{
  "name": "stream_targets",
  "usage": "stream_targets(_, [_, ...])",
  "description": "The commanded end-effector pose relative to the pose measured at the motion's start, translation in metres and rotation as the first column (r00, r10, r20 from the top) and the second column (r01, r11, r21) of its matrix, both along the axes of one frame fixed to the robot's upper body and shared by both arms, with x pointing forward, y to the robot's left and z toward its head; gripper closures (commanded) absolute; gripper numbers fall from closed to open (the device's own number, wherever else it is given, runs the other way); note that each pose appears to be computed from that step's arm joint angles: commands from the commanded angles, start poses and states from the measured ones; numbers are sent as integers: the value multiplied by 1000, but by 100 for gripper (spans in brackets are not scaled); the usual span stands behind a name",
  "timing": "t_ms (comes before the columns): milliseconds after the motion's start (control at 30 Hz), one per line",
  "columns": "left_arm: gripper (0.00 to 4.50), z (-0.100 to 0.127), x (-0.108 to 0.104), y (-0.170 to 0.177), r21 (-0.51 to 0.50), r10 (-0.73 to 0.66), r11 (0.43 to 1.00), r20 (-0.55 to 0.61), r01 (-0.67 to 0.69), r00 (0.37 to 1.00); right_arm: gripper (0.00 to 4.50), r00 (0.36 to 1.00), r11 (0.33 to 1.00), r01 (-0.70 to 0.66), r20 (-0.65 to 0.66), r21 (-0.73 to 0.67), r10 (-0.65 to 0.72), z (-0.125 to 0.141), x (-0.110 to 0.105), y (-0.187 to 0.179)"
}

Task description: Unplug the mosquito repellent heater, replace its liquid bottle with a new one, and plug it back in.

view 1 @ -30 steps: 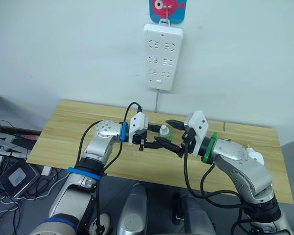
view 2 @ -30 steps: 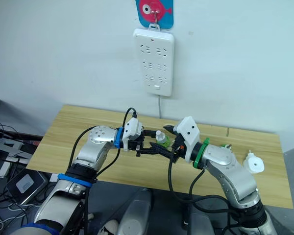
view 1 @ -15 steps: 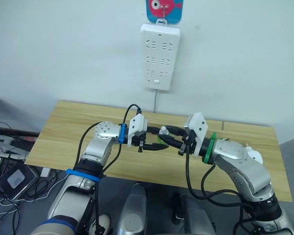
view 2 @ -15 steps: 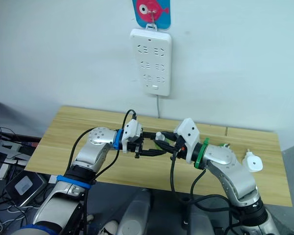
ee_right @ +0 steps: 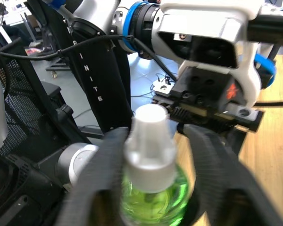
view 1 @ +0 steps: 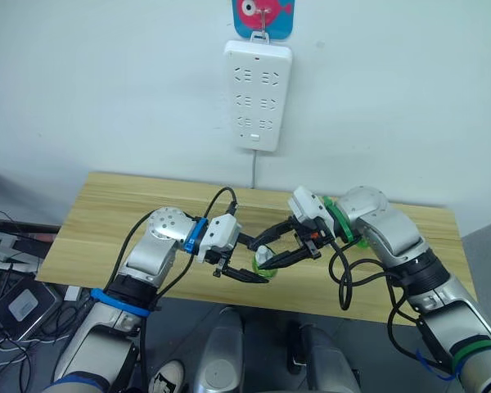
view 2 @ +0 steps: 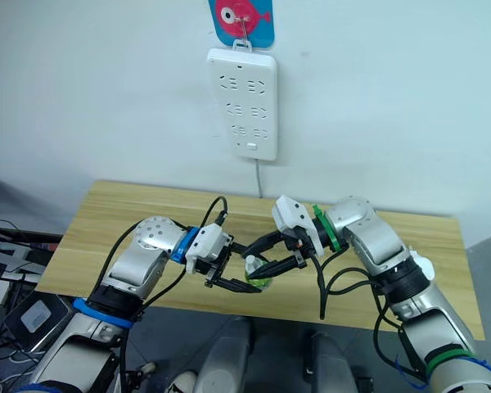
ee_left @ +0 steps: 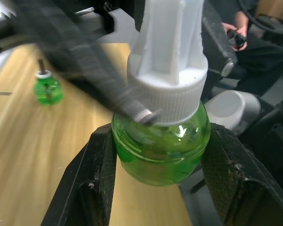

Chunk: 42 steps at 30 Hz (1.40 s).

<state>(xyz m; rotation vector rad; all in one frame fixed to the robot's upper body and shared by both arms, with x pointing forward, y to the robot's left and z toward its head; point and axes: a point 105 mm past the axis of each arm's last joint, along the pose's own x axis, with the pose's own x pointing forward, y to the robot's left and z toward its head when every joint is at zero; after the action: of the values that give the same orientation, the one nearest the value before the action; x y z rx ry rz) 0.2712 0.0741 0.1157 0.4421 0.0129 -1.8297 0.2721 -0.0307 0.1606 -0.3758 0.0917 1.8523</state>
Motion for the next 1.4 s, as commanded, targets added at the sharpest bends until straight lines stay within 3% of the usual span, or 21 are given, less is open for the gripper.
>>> stream_targets(33, [229, 4, -3, -5, -29, -12, 999, 7, 12, 1000, 110, 998, 999, 47, 35, 9, -47, 5, -1, -19])
stream_targets(133, [229, 5, 5, -3, -46, 44, 998, 5, -44, 999, 3, 990, 990, 136, 29, -33, -135, -4, -3, -44])
stream_targets(267, [229, 5, 15, 0, -66, 112, 992, 5, -111, 994, 3, 948, 948, 317, 37, -12, -317, -3, 1, -61])
stream_targets(467, [229, 7, 27, -3, -102, 202, 974, 1, -201, 979, 3, 844, 843, 522, 64, 130, -532, 9, -2, -48])
stream_targets(600, [229, 8, 31, -6, -113, 222, 969, 0, -221, 975, 3, 797, 786, 588, 31, 193, -604, 9, -7, -23])
stream_targets(733, [229, 10, 34, -8, -117, 221, 969, 4, -219, 975, 3, 747, 726, 642, 14, 245, -665, 9, 4, -5])
stream_targets(933, [229, 11, 34, -10, -115, 209, 972, 13, -206, 978, 3, 691, 670, 692, 23, 267, -723, 9, 21, -7])
stream_targets(1267, [229, 10, 35, -6, -113, 224, 969, 14, -221, 975, 3, 711, 708, 681, 64, 186, -701, 9, -1, -53])
stream_targets(1400, [229, 10, 37, -6, -116, 231, 967, 16, -228, 973, 3, 752, 742, 650, -1, 165, -659, 17, -13, -57])
